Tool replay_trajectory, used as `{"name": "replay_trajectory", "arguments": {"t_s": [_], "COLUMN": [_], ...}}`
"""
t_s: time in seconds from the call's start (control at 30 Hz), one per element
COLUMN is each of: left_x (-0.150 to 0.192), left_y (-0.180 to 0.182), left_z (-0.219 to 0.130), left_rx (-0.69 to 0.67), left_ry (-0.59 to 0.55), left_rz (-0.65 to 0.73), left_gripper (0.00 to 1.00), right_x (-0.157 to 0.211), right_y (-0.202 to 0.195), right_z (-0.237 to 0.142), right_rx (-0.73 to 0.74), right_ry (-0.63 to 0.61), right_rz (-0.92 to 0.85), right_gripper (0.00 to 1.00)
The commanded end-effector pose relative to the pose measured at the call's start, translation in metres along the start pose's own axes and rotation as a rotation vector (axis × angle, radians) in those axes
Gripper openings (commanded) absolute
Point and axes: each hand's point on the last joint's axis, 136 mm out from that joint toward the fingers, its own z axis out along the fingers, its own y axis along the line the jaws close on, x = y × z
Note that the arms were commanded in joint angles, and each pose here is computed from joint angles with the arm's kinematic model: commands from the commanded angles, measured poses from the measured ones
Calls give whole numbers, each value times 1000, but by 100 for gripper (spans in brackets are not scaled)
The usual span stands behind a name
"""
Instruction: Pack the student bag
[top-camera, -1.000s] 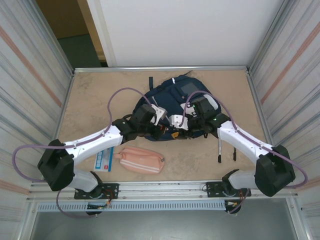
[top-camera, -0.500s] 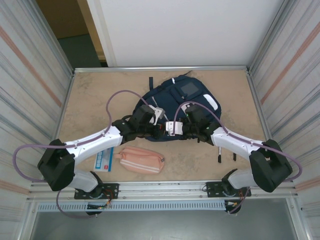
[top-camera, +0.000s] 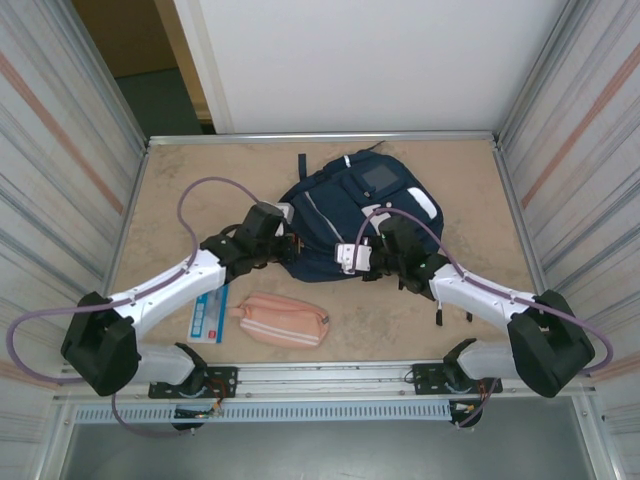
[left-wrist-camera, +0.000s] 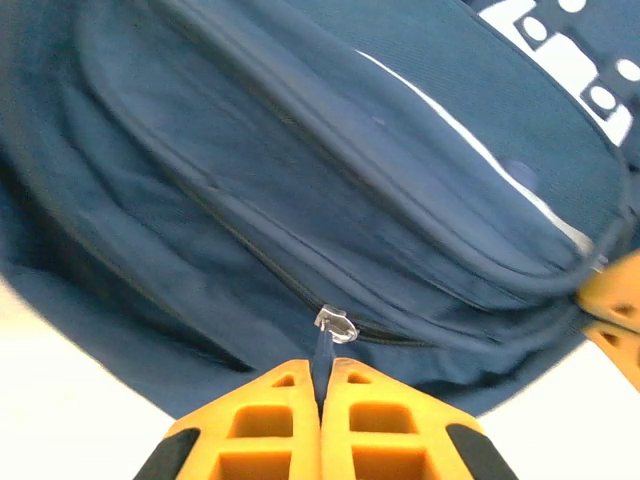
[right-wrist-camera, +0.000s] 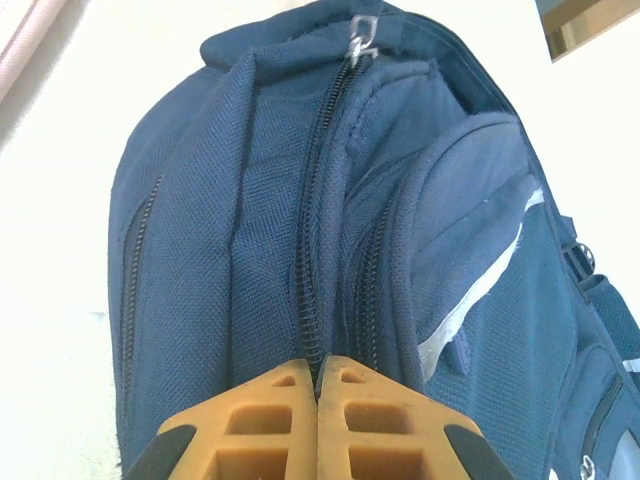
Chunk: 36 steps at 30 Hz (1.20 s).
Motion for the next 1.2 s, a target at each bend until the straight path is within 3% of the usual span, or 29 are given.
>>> {"name": "replay_trajectory", "arguments": {"t_s": [0.0,0.13,0.2,0.27,0.37,0.43,0.53,0.73,0.93,1.07,1.17], "left_x": [-9,-9,-6,-4,3,7,10,14,16,12,10], "left_y": [33,-19,-45,-64,-81,-83,-88,-97,-103,-92,-68], "left_z": [-12,-17,-24,-30,-30,-26,-23,-22,-17,-18,-16], "left_rx": [-139,118,216,277,352,358,393,426,454,403,313], "left_ry": [-53,21,43,49,72,87,94,109,132,97,55], "left_rz": [-14,-61,-63,-60,-50,-65,-121,-163,-159,-133,-133], "left_gripper": [0,0,0,0,0,0,0,0,0,0,0], "right_x": [12,-4,-20,-38,-53,-54,-46,-39,-15,0,1], "right_y": [-4,8,13,14,8,7,12,43,28,23,22], "right_z": [-9,-13,-16,-22,-26,-22,-11,-13,-2,-3,-7], "right_rx": [30,-35,-63,-61,-39,-29,-24,-168,-20,18,3], "right_ry": [44,-22,-54,-111,-190,-191,-130,-102,22,78,63], "right_rz": [56,80,80,98,170,192,198,199,218,210,216], "right_gripper": [0,24,28,33,48,49,49,48,43,29,6]}}
